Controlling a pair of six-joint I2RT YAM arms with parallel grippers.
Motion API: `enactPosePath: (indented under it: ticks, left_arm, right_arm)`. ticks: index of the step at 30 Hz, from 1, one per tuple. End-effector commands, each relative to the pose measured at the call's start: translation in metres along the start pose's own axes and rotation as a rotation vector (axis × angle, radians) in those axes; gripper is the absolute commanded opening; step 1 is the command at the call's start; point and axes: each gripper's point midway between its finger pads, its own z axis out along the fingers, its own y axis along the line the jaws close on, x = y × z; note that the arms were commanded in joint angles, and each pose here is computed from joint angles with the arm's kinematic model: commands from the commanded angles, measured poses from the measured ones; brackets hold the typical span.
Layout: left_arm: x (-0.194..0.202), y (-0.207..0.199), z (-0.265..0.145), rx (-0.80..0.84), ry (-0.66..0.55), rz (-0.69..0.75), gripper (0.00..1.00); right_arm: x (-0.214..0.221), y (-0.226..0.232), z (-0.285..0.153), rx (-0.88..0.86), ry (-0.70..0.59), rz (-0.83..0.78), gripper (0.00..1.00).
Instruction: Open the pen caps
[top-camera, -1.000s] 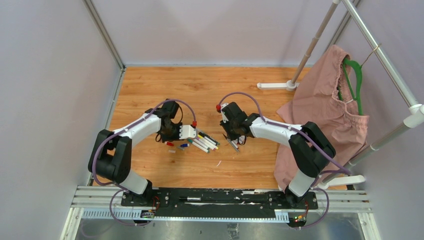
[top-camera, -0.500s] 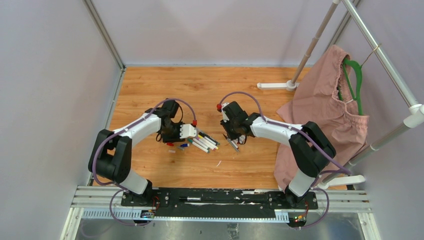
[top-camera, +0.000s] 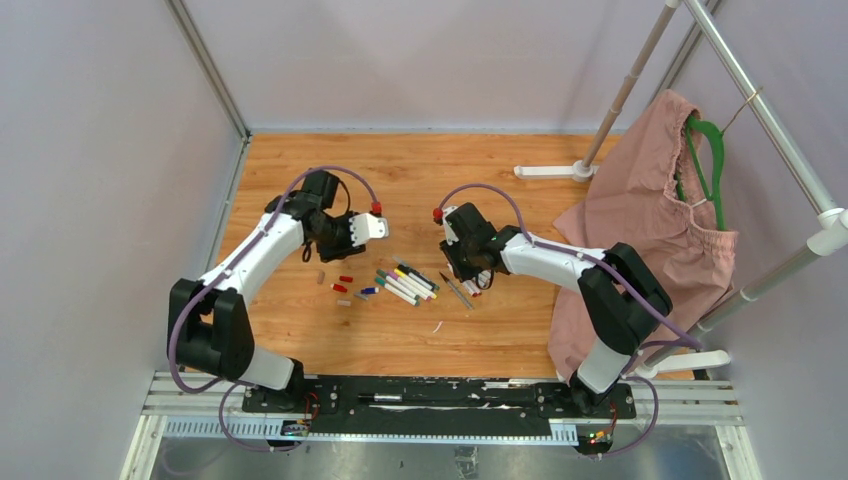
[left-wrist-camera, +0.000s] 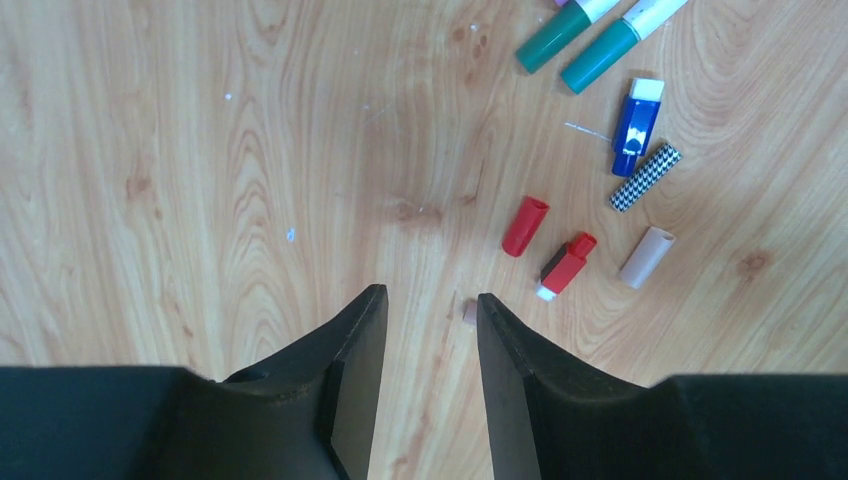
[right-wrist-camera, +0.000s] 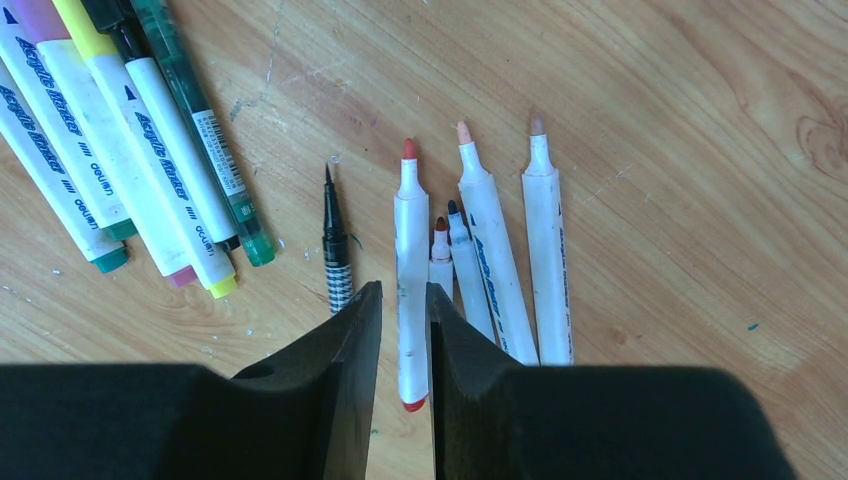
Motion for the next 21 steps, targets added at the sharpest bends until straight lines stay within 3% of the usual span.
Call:
enactPosePath:
  ticks: [1, 5, 11, 15, 21]
  left_arm:
    - [-0.003, -0.001, -0.019, -0.004, -0.037, -0.056, 0.44]
    - [0.004, 0.004, -0.029, -0.005, -0.05, -0.105, 0.44]
    - [0.014, 0.015, -0.043, -0.017, -0.071, -0.182, 0.45]
    - [0.02, 0.016, -0.05, -0.037, -0.067, -0.191, 0.45]
    - [0.024, 0.016, -0.055, -0.059, -0.063, -0.182, 0.45]
  right_arm:
    - [-0.003, -0.007, -0.01, 0.021, -0.019, 0.0, 0.27]
    - [-0.01, 0.0, -0.021, 0.0, -0.053, 0.003, 0.28]
    - [-0.022, 0.054, -0.028, -0.089, -0.095, -0.053, 0.33]
    - [-0.015, 0.086, -0.022, -0.171, -0.077, -0.022, 0.17]
    - [0.015, 0.086, -0.011, -0.165, -0.038, 0.003, 0.13]
